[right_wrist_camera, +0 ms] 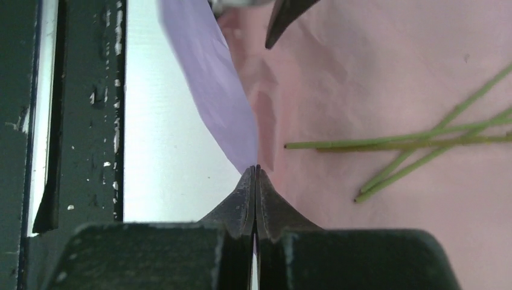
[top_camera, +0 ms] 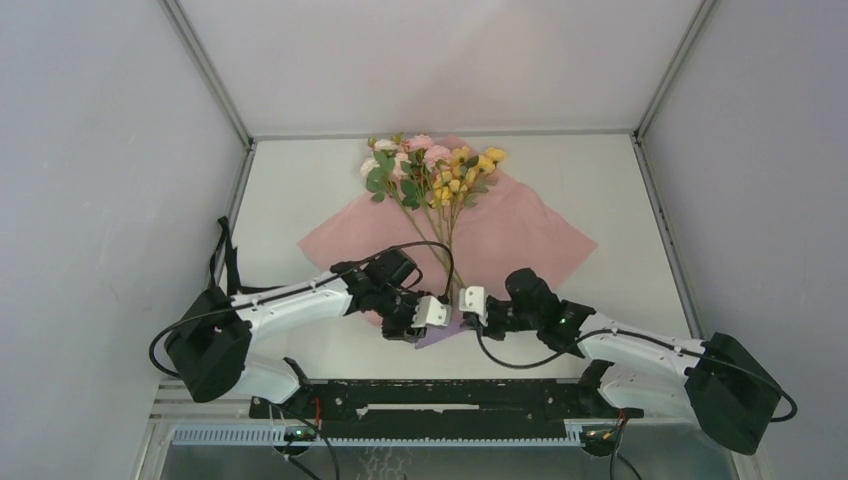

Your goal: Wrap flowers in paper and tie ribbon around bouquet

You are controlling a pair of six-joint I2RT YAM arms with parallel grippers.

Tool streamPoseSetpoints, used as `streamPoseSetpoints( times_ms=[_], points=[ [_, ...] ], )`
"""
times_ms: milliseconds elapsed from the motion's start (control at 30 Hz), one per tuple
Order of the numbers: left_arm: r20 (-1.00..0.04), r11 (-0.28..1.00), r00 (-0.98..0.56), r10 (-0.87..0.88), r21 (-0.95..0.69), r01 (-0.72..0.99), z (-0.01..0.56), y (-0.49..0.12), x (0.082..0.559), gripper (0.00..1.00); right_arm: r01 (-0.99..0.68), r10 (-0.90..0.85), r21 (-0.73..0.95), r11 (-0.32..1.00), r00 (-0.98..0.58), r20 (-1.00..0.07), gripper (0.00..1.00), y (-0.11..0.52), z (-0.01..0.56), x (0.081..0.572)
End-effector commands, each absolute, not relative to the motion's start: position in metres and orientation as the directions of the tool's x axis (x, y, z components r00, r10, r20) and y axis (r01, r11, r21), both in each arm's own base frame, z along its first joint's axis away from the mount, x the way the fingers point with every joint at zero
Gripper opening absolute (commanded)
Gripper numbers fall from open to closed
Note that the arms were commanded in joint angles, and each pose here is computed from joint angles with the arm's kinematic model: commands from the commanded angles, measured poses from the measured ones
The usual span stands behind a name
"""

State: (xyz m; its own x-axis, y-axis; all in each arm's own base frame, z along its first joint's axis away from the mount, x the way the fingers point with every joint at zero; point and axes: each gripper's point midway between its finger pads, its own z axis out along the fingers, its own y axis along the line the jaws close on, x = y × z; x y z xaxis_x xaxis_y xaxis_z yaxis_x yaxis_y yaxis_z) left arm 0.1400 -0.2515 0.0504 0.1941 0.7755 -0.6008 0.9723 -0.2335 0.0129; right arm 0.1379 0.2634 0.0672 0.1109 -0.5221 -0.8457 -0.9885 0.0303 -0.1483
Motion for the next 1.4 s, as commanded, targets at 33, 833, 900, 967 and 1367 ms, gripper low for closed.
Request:
streamPoseSetpoints(
  times_ms=[33, 833, 900, 967, 1367],
  points=[
    [-0.652, -0.111, 0.105, 0.751, 0.032, 0.993, 0.083, -0.246, 0.172, 0.68, -0.979, -0.378, 0.022, 0.203, -0.099, -0.921, 0.00, 0.265, 0.107, 0.162],
    [-0.750, 0.034, -0.163, 0.641, -0.185, 0.982, 0.106, -0.286, 0.202, 0.01, -0.848, -0.212, 0.396, 0.353, -0.485, -0.849, 0.20, 0.250, 0.123, 0.201],
    [-0.752, 0.016, -0.157, 0.640, -0.191, 0.982, 0.105, -0.284, 0.196, 0.00, -0.804, -0.139, 0.456, 0.382, -0.538, -0.831, 0.29, 0.242, 0.137, 0.210],
    [-0.753, 0.006, -0.153, 0.641, -0.194, 0.981, 0.104, -0.281, 0.191, 0.00, -0.760, -0.039, 0.515, 0.396, -0.574, -0.818, 0.34, 0.232, 0.156, 0.222],
    [-0.739, -0.077, -0.050, 0.671, -0.136, 0.988, 0.108, -0.270, 0.177, 0.00, -0.505, -0.078, 0.732, 0.457, -0.843, -0.532, 0.05, 0.271, 0.115, 0.251]
  ],
)
